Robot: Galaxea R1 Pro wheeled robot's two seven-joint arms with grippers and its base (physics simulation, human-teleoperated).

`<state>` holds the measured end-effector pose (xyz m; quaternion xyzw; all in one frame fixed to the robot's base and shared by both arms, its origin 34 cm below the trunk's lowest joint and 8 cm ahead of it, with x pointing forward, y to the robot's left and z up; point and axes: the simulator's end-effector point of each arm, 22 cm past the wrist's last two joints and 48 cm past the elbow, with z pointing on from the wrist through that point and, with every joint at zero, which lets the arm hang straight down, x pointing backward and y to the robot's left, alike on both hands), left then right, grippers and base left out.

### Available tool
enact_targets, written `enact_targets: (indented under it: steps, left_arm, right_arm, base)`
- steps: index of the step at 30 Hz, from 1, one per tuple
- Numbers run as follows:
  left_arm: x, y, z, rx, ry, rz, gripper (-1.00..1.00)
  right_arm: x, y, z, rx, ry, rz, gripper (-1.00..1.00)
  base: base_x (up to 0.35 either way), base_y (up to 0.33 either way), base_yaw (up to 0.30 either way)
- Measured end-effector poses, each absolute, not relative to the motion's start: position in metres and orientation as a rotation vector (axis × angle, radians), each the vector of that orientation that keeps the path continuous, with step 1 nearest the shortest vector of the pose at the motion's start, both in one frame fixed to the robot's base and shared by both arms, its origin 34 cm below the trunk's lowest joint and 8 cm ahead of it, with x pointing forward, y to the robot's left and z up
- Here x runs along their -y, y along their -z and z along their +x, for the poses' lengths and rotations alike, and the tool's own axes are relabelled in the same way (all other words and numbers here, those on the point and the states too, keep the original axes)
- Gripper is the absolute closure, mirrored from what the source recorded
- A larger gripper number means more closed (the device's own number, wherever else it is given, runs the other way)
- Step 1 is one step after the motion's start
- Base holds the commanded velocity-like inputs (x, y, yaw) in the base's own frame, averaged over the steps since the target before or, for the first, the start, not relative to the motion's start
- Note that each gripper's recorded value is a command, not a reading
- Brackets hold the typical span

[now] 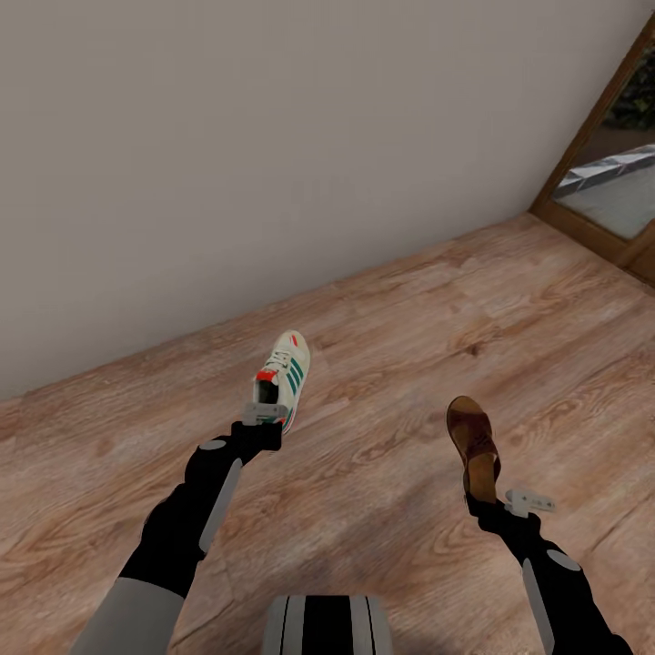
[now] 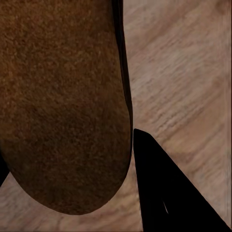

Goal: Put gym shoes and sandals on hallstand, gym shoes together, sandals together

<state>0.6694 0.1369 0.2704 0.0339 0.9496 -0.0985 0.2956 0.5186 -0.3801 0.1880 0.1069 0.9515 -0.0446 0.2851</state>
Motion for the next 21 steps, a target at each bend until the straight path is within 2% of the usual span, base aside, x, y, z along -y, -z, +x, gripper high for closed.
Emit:
enact_targets:
  steps: [21]
  left_arm:
    - [-0.137, -0.336, 0.691, -2.420, 0.251, 0.102, 1.00]
  right_arm:
    - [0.380, -0.239, 0.550, -2.437, 0.101, 0.284, 1.00]
  base:
    - [0.000, 0.000, -0.269]
